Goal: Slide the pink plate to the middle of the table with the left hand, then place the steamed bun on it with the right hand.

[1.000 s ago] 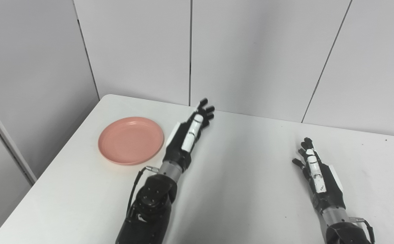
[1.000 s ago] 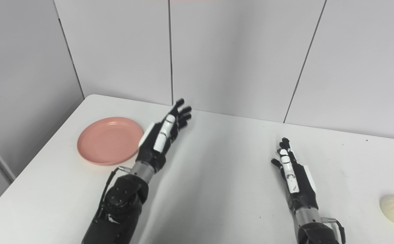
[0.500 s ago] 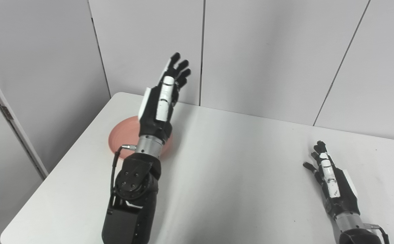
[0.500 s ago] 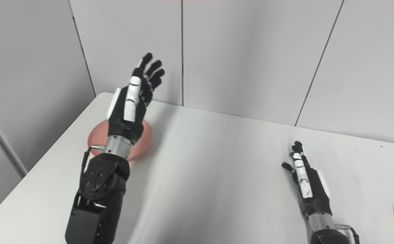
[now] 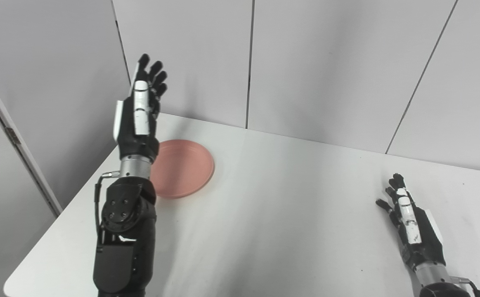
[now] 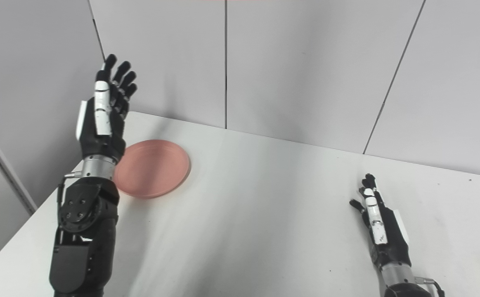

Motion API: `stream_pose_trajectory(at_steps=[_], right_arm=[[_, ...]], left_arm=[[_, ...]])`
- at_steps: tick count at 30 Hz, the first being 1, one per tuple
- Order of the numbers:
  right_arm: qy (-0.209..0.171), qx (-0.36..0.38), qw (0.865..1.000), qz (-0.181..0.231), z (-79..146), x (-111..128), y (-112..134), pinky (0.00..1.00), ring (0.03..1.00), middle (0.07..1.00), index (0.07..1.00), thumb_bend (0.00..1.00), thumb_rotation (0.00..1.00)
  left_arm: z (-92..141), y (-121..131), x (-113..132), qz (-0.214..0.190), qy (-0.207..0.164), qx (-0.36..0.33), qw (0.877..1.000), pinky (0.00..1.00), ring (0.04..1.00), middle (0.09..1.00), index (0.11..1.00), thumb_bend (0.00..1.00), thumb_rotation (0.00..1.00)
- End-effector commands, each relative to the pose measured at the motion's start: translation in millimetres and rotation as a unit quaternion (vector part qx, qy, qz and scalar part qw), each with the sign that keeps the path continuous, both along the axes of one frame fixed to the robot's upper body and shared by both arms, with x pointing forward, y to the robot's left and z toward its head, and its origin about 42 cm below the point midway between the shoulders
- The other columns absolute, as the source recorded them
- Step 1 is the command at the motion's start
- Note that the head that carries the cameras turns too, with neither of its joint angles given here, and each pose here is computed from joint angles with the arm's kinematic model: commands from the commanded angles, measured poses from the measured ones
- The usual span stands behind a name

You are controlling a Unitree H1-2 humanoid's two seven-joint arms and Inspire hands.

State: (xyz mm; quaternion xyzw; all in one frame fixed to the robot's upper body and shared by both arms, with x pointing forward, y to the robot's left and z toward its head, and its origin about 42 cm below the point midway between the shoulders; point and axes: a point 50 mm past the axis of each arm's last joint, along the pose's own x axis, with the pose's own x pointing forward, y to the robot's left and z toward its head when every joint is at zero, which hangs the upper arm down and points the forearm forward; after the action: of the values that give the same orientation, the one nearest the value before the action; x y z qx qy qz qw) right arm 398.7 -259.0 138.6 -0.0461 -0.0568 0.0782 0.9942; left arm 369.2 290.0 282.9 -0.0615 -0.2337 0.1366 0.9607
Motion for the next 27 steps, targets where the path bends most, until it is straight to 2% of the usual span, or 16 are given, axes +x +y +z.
stream_pose_trajectory(at_steps=[1, 15, 27], right_arm=[[0.015, -0.007, 1.000, -0.009, -3.8, -4.3, -9.0, 1.00, 1.000, 1.000, 1.000, 0.07, 1.00], [0.016, -0.008, 1.000, -0.007, -3.5, -6.2, -9.2, 1.00, 1.000, 1.000, 1.000, 0.06, 1.00], [0.012, 0.000, 1.000, -0.003, 2.5, -8.8, -6.1, 1.00, 1.000, 1.000, 1.000, 0.05, 1.00]], left_arm=[[20.5, 11.0, 2.6, 0.015, -0.050, 0.004, 0.999, 0.94, 0.929, 0.927, 0.929, 0.57, 1.00], [-4.4, 76.5, 8.5, 0.066, -0.036, -0.043, 0.996, 0.94, 0.918, 0.911, 0.922, 0.59, 1.00], [-29.4, 106.0, 19.8, 0.060, 0.014, -0.084, 0.995, 0.94, 0.903, 0.897, 0.915, 0.57, 1.00]])
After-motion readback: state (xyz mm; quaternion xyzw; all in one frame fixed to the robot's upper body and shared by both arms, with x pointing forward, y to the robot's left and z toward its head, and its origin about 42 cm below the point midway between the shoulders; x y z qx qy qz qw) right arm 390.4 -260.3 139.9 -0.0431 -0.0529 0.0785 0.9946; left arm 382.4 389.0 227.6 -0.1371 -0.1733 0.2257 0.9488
